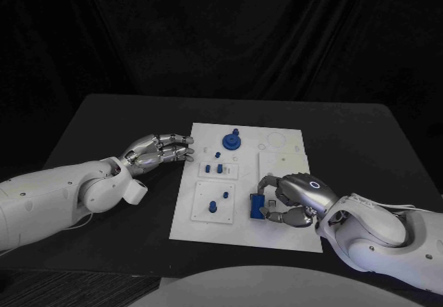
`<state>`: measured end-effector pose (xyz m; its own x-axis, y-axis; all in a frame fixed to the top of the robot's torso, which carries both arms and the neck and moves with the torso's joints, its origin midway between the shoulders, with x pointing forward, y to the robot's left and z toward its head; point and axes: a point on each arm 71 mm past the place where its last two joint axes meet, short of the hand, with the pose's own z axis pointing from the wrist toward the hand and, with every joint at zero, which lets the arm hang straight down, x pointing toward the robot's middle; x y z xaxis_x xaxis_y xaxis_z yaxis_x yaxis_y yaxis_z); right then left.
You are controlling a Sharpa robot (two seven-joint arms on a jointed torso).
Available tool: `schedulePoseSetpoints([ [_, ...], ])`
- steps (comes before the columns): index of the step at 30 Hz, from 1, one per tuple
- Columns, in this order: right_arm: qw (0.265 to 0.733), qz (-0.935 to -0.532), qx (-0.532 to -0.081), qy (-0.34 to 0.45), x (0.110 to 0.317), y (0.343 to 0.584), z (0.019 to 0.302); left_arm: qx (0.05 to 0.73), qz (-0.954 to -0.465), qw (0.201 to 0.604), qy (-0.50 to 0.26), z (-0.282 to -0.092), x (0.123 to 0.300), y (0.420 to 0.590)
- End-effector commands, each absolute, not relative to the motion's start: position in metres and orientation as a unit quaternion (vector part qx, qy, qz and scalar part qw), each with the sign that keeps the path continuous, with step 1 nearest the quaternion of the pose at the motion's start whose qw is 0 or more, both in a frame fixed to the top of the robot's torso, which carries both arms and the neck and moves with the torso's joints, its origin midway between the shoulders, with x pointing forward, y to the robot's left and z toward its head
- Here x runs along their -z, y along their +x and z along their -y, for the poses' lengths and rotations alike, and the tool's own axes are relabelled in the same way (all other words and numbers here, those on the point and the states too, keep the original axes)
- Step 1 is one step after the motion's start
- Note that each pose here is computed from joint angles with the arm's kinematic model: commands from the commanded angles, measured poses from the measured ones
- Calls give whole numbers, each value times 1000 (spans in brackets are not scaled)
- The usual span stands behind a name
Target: Assemble the parts on the task board
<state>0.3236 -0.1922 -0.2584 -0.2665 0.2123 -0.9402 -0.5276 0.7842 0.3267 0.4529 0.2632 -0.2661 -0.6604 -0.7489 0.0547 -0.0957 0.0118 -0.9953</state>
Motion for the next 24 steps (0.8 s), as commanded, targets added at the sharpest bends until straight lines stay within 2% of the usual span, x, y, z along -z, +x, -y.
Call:
schedulePoseSetpoints([
  [1, 581, -749, -298, -110, 263, 321, 192, 633, -657, 255, -319, -262, 266, 452],
  [11, 573, -763, -279, -107, 267, 322, 194, 633, -658, 255, -319, -262, 266, 452],
  [24, 586, -753, -284, -97, 264, 322, 194, 633, -658, 255, -320, -262, 266, 452],
])
